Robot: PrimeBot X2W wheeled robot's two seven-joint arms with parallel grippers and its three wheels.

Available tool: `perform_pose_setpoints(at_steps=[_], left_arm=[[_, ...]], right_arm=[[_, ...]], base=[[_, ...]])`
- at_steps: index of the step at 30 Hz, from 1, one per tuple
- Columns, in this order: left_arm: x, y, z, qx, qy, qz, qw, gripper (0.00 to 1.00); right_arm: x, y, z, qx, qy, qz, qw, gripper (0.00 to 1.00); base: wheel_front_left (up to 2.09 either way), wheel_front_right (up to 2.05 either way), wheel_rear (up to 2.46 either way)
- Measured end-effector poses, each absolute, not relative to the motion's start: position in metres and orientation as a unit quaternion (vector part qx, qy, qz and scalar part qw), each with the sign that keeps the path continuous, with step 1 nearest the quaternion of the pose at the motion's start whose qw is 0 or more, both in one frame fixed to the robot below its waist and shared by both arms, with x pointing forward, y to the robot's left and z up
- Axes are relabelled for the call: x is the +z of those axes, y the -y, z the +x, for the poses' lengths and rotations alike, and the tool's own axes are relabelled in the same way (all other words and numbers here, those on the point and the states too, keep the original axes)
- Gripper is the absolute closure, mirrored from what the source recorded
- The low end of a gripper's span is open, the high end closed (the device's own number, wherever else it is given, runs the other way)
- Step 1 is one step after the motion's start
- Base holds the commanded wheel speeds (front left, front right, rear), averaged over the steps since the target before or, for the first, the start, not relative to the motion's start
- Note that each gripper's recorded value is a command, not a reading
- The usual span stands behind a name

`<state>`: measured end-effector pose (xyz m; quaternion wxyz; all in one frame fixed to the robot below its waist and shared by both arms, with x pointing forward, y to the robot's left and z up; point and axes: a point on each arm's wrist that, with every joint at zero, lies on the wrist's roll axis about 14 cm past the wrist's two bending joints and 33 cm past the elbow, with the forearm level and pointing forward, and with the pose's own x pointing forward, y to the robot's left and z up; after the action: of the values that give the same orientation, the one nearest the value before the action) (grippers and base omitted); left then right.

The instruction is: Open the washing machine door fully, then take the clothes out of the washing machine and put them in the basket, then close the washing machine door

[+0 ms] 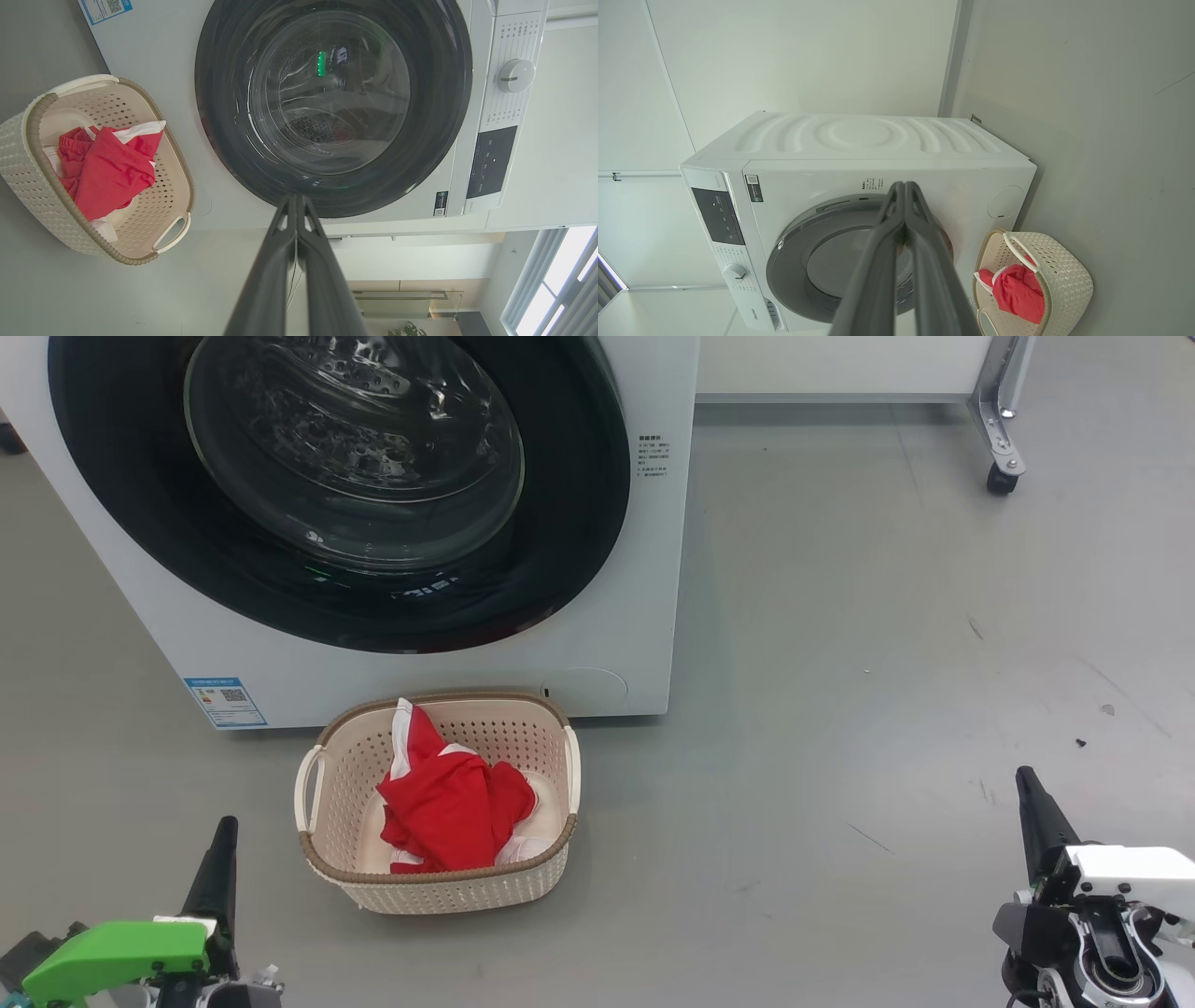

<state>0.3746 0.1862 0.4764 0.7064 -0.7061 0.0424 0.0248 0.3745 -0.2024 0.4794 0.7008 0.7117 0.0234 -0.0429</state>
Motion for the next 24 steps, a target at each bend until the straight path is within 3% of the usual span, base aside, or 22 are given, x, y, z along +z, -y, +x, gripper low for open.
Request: perform_pose_setpoints(at_steps=[24], left_arm=[[0.4765, -0.1868, 0.3746, 0.026, -0.041, -0.706, 0.706, 1.00]], right_arm=[[0.4782, 0.2034, 0.3743, -0.045, -0.023, 0.712, 0.701, 1.00]], base=[[0.00, 0.00, 0.00]])
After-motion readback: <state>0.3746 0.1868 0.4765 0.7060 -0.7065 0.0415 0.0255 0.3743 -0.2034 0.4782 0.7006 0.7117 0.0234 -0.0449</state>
